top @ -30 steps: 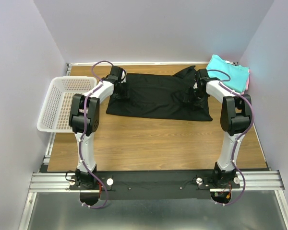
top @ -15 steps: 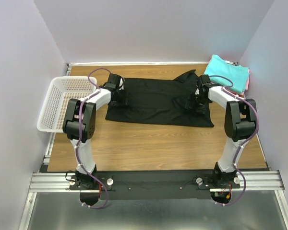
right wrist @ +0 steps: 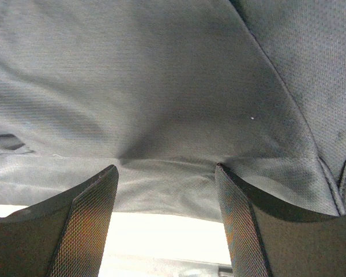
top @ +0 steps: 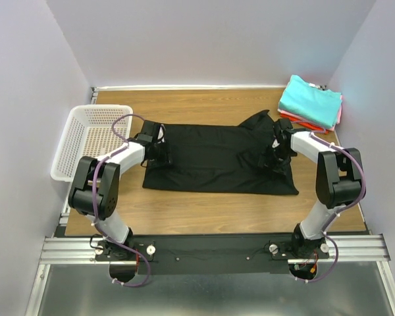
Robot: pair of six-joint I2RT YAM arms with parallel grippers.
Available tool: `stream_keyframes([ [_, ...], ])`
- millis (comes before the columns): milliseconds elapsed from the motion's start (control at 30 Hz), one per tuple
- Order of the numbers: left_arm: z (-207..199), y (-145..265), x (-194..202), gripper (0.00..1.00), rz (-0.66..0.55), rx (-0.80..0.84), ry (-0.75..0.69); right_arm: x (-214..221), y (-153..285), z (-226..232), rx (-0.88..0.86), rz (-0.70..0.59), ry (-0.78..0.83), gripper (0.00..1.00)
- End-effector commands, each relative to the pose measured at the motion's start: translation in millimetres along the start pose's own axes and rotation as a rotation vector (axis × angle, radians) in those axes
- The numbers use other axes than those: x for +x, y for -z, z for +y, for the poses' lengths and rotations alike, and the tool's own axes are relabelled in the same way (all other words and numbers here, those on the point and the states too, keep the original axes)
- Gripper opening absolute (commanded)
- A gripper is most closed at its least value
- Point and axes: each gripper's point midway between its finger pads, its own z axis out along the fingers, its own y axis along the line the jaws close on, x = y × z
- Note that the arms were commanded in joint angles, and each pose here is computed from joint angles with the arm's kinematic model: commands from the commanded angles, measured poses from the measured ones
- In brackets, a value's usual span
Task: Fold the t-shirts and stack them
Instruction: Fold the tshirt
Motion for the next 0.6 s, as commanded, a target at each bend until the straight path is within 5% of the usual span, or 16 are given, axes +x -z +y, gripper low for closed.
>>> stream_keyframes([
  [0,-3.1,8.7,43.9,0.64,0.094,0.000,0.025,41.5,7.4,-23.2,0.076,0.113,-0.040,0.75],
  [367,-8.6,30.7,110.4,0.64,0.185,0.029,0.061,92.6,27.2,-49.3,0.156,0.188,-0.071,0.75],
  [567,-34.5,62.8,80.3,0.64,0.085,0.082,0.045,67.3,51.0,-32.0,0.124,0.142,-0.071,0.75],
])
